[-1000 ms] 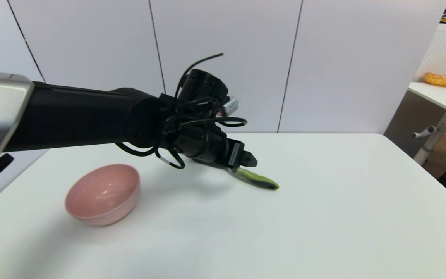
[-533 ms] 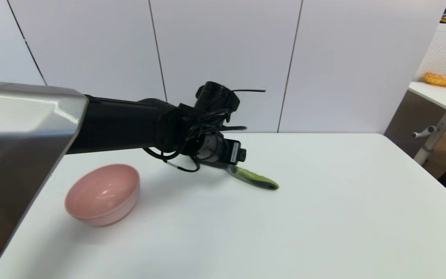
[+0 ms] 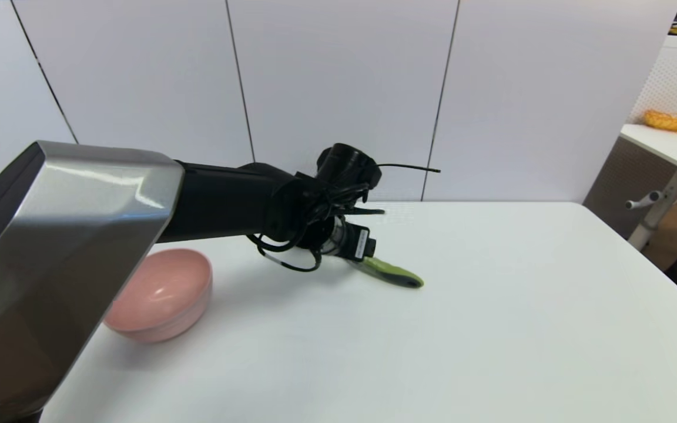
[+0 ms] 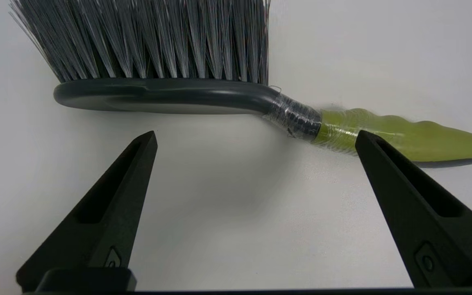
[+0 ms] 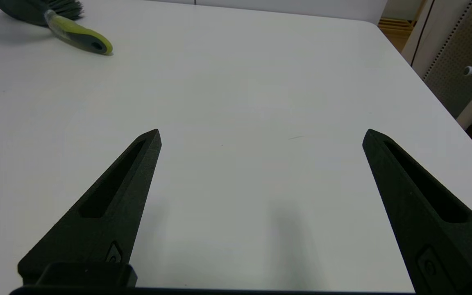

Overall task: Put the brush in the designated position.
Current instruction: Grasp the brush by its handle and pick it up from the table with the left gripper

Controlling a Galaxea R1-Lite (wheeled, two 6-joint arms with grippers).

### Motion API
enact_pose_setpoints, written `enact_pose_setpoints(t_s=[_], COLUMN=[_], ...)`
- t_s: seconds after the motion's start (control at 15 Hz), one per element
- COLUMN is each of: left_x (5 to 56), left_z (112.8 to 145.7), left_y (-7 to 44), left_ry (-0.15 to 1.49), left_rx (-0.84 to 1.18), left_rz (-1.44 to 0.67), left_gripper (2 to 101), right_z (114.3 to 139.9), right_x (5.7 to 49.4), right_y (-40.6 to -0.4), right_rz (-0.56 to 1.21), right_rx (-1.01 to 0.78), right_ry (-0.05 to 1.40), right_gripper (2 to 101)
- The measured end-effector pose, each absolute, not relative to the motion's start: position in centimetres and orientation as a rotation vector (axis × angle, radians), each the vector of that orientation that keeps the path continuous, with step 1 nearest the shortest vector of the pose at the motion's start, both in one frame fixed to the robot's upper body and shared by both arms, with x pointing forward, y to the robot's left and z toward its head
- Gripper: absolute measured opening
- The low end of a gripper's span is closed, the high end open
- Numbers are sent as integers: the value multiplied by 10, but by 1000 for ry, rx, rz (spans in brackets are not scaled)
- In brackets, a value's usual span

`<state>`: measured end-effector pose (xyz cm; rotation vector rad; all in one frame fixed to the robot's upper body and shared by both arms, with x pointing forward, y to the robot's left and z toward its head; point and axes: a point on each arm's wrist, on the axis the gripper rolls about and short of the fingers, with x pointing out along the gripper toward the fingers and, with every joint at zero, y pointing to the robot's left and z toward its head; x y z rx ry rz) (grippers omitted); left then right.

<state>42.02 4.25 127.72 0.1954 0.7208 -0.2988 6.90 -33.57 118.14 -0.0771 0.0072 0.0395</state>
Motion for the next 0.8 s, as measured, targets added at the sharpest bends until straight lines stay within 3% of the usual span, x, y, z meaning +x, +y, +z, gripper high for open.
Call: enact_pose_setpoints(t_s=[0.27,0.8], left_x=[421,418], left_z=[1278,1286], left_y=[43,37], left_ry=[706,681], left_rx=[190,-30], left_rz=[-261,-143], left_gripper=[979,979], right_z=[1181,1181], right_x=[69,69], right_y=[-336,-336], right_rz=[40,39], right_rx=[-77,-78], right_ry=[7,7], right_gripper=[973,973])
